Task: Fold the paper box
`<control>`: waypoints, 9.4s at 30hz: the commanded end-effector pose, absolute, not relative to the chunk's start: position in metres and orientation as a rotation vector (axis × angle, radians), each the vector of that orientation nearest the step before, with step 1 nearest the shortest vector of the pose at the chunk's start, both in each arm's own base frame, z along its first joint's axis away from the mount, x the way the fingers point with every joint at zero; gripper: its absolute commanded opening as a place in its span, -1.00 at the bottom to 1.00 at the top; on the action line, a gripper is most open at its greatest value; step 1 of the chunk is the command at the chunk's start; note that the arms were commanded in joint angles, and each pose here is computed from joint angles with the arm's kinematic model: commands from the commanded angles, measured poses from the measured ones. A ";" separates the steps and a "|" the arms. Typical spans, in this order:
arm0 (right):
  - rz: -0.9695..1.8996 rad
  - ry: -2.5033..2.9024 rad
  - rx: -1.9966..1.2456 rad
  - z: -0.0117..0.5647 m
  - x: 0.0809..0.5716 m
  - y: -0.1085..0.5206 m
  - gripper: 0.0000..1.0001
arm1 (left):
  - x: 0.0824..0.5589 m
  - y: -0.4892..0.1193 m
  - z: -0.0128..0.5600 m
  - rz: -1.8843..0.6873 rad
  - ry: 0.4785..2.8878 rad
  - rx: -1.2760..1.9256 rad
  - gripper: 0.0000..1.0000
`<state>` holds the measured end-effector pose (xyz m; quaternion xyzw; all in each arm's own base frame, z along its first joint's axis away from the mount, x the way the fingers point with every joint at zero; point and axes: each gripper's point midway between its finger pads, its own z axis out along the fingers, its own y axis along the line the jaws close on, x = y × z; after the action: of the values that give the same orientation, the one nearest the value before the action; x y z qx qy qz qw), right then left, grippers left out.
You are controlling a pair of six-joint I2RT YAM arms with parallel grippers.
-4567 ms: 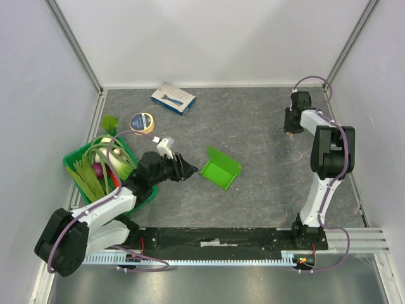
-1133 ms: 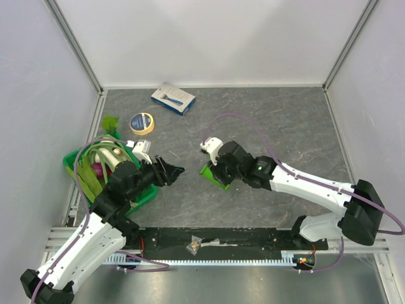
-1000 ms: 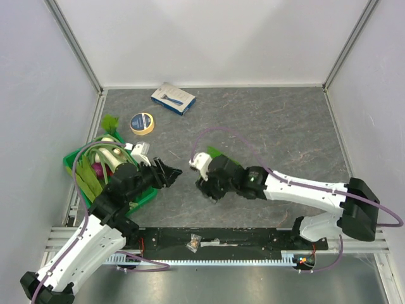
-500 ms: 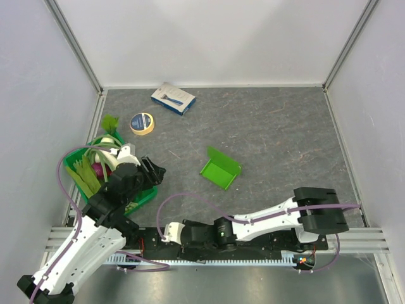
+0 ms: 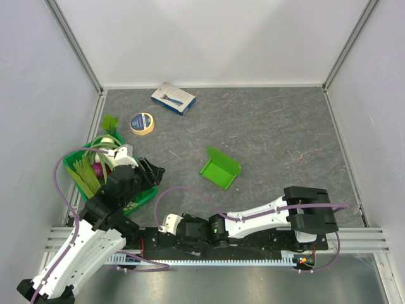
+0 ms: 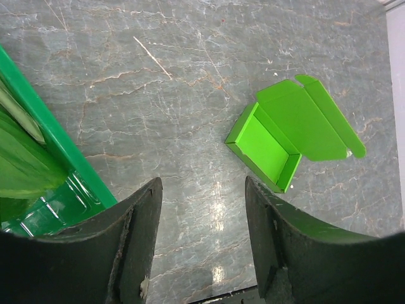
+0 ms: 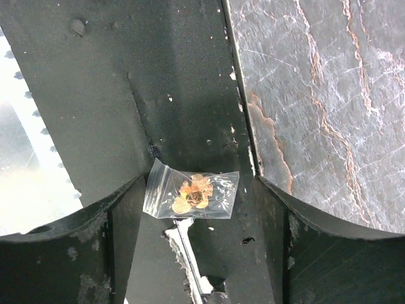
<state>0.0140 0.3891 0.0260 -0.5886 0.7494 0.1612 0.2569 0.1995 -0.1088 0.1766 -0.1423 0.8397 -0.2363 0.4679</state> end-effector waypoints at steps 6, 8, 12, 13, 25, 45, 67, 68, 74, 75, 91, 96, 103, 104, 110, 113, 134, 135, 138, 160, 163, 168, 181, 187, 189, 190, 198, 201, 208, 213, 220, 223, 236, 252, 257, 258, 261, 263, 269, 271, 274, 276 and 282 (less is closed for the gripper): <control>0.471 2.080 -1.559 0.025 0.016 0.390 0.22 | 0.201 -0.116 0.188 -0.636 2.037 -0.349 0.23; 0.479 2.079 -1.558 0.024 0.015 0.391 0.06 | 0.201 -0.116 0.189 -0.635 2.039 -0.345 0.23; 0.461 2.079 -1.542 0.024 0.020 0.391 -0.16 | 0.201 -0.115 0.189 -0.632 2.036 -0.341 0.23; 0.458 2.076 -1.529 0.026 0.022 0.391 -0.24 | 0.201 -0.115 0.190 -0.634 2.034 -0.342 0.22; 0.384 1.992 -1.289 0.080 0.077 0.398 -0.74 | 0.203 -0.115 0.188 -0.621 2.034 -0.343 0.23; -0.062 2.036 -0.884 0.123 0.287 0.294 -0.38 | 0.214 -0.149 0.167 -0.716 2.106 -0.212 0.26; 0.358 2.162 -0.570 0.129 0.258 0.203 0.23 | 0.318 -0.273 0.165 -1.057 1.857 0.410 0.43; 0.393 2.163 -0.569 0.128 0.257 0.204 0.21 | 0.319 -0.277 0.159 -1.067 1.837 0.448 0.43; 0.410 2.211 -0.571 0.109 0.256 0.202 0.08 | 0.336 -0.285 0.134 -0.969 1.771 0.658 0.42; 0.412 2.207 -0.573 0.109 0.256 0.202 0.08 | 0.337 -0.287 0.123 -0.965 1.792 0.687 0.40; 0.383 2.221 -0.613 0.094 0.267 0.212 -0.40 | 0.326 -0.299 0.118 -1.020 1.736 0.881 -0.25; 0.360 2.220 -0.587 0.097 0.272 0.211 -0.70 | 0.320 -0.304 0.122 -1.007 1.736 0.864 -0.45; 0.316 2.194 -0.591 0.097 0.286 0.219 -1.00 | 0.319 -0.291 0.137 -0.926 1.766 0.710 -0.74; 0.308 2.180 -0.600 0.098 0.289 0.221 -1.00 | 0.319 -0.290 0.141 -0.920 1.755 0.691 -0.73; 0.159 2.109 -0.708 0.107 0.314 0.227 -1.00 | 0.320 -0.264 0.137 -0.834 1.886 0.460 -0.62; 0.119 2.087 -0.858 0.103 0.321 0.234 -1.00 | 0.321 -0.247 0.116 -0.771 2.067 0.257 -0.47; 0.321 2.002 -1.097 0.087 0.316 0.257 -1.00 | 0.372 -0.223 0.129 -0.763 1.896 0.402 0.50; 0.326 2.005 -1.101 0.086 0.316 0.258 -1.00 | 0.372 -0.227 0.133 -0.796 1.855 0.444 0.48; 0.347 1.999 -1.105 0.088 0.314 0.260 -1.00 | 0.368 -0.235 0.135 -0.913 1.785 0.592 0.43; 0.342 2.007 -1.088 0.089 0.320 0.257 -1.00 | 0.369 -0.254 0.102 -0.950 1.824 0.953 -0.19; 0.339 2.007 -1.082 0.090 0.321 0.257 -1.00 | 0.370 -0.257 0.097 -0.947 1.855 0.963 -0.01; 0.332 2.007 -1.071 0.091 0.322 0.255 -1.00 | 0.370 -0.258 0.093 -0.925 1.882 0.956 -0.06; 0.258 2.108 -0.898 0.096 0.333 0.242 -0.52 | 0.373 -0.257 0.091 -0.690 1.933 0.890 -0.77; 0.297 2.211 -0.803 0.095 0.331 0.230 -0.27 | 0.366 -0.261 0.096 -0.648 1.893 0.896 -0.81; 0.304 2.222 -0.801 0.095 0.332 0.229 -0.25 | 0.364 -0.262 0.096 -0.646 1.882 0.905 -0.82; 0.307 2.233 -0.797 0.094 0.332 0.227 -0.25 | 0.364 -0.262 0.097 -0.637 1.875 0.911 -0.82; 0.349 2.257 -0.779 0.098 0.335 0.210 -0.18 | 0.362 -0.262 0.101 -0.587 1.840 0.948 -0.84; 0.355 2.235 -0.822 0.097 0.337 0.211 -0.18 | 0.361 -0.263 0.103 -0.593 1.828 0.956 -0.84; 0.267 2.176 -0.792 0.099 0.358 0.202 -0.07 | 0.357 -0.265 0.105 -0.599 1.814 0.984 -0.84; 0.340 2.140 -0.739 0.100 0.372 0.190 0.02 | 0.355 -0.267 0.105 -0.603 1.807 1.003 -0.84; 0.507 2.039 -0.864 0.099 0.375 0.205 -0.13 | 0.353 -0.270 0.106 -0.623 1.802 1.020 -0.84; 0.567 1.987 -0.904 0.100 0.373 0.215 -0.17 | 0.353 -0.271 0.106 -0.626 1.804 1.023 -0.84; 0.634 1.941 -0.917 0.106 0.368 0.225 -0.63 | 0.355 -0.271 0.106 -0.635 1.831 0.978 -0.71; 0.618 1.903 -0.947 0.099 0.394 0.208 0.08 | 0.346 -0.276 0.103 -0.678 1.814 1.050 -0.84; 0.691 1.876 -0.973 0.097 0.401 0.215 0.12 | 0.346 -0.278 0.100 -0.691 1.818 1.060 -0.84; 0.691 1.869 -0.974 0.098 0.403 0.214 0.12 | 0.346 -0.278 0.100 -0.692 1.818 1.060 -0.84; 0.714 1.859 -0.980 0.099 0.408 0.217 0.11 | 0.347 -0.278 0.100 -0.692 1.819 1.060 -0.85; 0.756 1.838 -0.995 0.103 0.406 0.223 0.08 | 0.346 -0.278 0.100 -0.693 1.821 1.062 -0.85; 0.827 1.824 -1.012 0.103 0.401 0.230 -0.23 | 0.346 -0.277 0.100 -0.688 1.822 1.065 -0.84; 0.820 1.818 -1.015 0.106 0.401 0.229 -0.42 | 0.347 -0.277 0.102 -0.681 1.821 1.062 -0.84; 0.799 1.829 -1.010 0.106 0.397 0.226 -0.55 | 0.349 -0.276 0.104 -0.669 1.824 1.047 -0.83; 0.797 1.837 -1.010 0.105 0.393 0.224 -0.59 | 0.352 -0.275 0.104 -0.659 1.827 1.031 -0.83; 0.772 1.823 -0.991 0.110 0.389 0.228 -1.00 | 0.366 -0.270 0.100 -0.609 1.921 0.935 -0.54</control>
<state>0.3906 0.2237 0.0895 -0.3966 0.7537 0.3181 0.4165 0.3461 -0.2655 0.0822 0.3978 0.7708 -0.2610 0.4237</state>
